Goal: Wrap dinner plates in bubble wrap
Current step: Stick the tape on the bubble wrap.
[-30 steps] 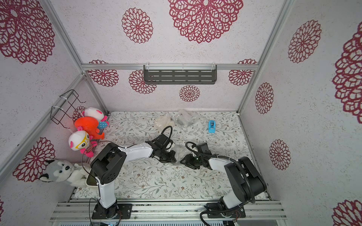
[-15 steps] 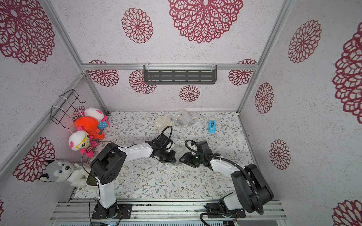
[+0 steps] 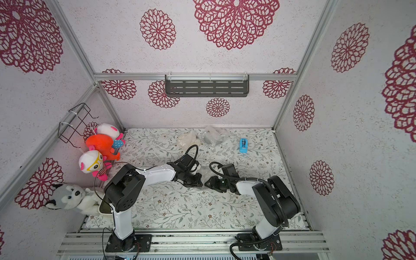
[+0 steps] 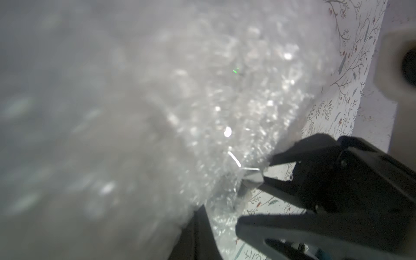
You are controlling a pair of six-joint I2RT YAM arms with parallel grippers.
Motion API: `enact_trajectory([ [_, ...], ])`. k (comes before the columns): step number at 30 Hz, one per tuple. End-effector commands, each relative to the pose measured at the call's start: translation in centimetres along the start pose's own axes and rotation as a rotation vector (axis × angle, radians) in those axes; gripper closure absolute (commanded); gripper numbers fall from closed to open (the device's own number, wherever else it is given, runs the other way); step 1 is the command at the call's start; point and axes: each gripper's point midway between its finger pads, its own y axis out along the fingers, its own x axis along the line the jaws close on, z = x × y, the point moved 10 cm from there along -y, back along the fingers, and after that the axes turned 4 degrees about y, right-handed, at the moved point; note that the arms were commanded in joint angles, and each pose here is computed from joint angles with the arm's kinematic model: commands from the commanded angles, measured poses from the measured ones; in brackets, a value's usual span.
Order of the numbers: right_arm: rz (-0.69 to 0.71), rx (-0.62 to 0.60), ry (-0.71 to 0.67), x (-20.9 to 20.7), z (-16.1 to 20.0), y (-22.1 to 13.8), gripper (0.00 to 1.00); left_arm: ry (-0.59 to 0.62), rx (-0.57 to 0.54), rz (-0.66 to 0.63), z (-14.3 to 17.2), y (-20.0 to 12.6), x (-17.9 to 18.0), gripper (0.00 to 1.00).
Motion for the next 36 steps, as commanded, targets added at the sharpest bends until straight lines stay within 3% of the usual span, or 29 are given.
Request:
enact_trajectory([
  [1,-0.088,-0.249,-0.082,0.5,-1.8,0.1,0.50,0.026,0.022,0.003,0.5,0.0,-0.4,1.00],
  [4,-0.250,-0.306,-0.187,2.1,-2.2,-0.3,0.52,0.027,0.025,0.004,0.4,0.0,-0.4,1.00],
  [6,-0.264,-0.292,-0.215,2.3,-2.2,-0.3,0.54,0.026,0.027,0.003,0.4,0.1,-0.4,1.00],
  [8,-0.151,-0.291,-0.193,1.5,-2.0,-0.5,0.54,0.024,0.025,0.001,0.4,0.1,-0.3,1.00],
  [11,0.158,-0.325,-0.123,-0.4,-1.7,-2.1,0.55,0.021,0.023,-0.002,0.4,0.0,-0.3,1.00],
  [12,0.179,-0.319,-0.143,-0.1,-1.6,-2.6,0.56,0.022,0.023,-0.002,0.4,0.0,-0.4,1.00],
  [17,0.012,-0.131,-0.128,1.3,-1.5,-0.8,0.53,0.026,0.024,0.010,0.3,0.0,-0.6,1.00],
  [21,-0.041,-0.127,-0.068,1.0,-0.9,0.5,0.49,0.023,0.024,0.004,0.4,0.1,-0.4,1.00],
  [23,0.003,-0.090,-0.057,0.6,-0.8,1.3,0.49,0.022,0.024,0.004,0.4,0.1,-0.4,1.00],
  [25,0.132,-0.056,-0.037,-0.7,-0.3,2.0,0.54,0.024,0.025,0.010,0.3,0.1,-0.5,1.00],
  [29,0.128,-0.047,-0.043,-0.7,-0.1,1.9,0.66,0.023,0.024,0.011,0.4,0.1,-0.4,1.00],
  [33,0.059,-0.043,-0.084,0.3,-0.3,1.6,1.00,0.030,0.023,0.045,0.3,0.0,-0.7,1.00],
  [36,0.041,-0.045,-0.096,0.7,-0.5,1.5,1.00,0.048,-0.014,0.128,-0.3,-1.6,-2.0,1.00],
])
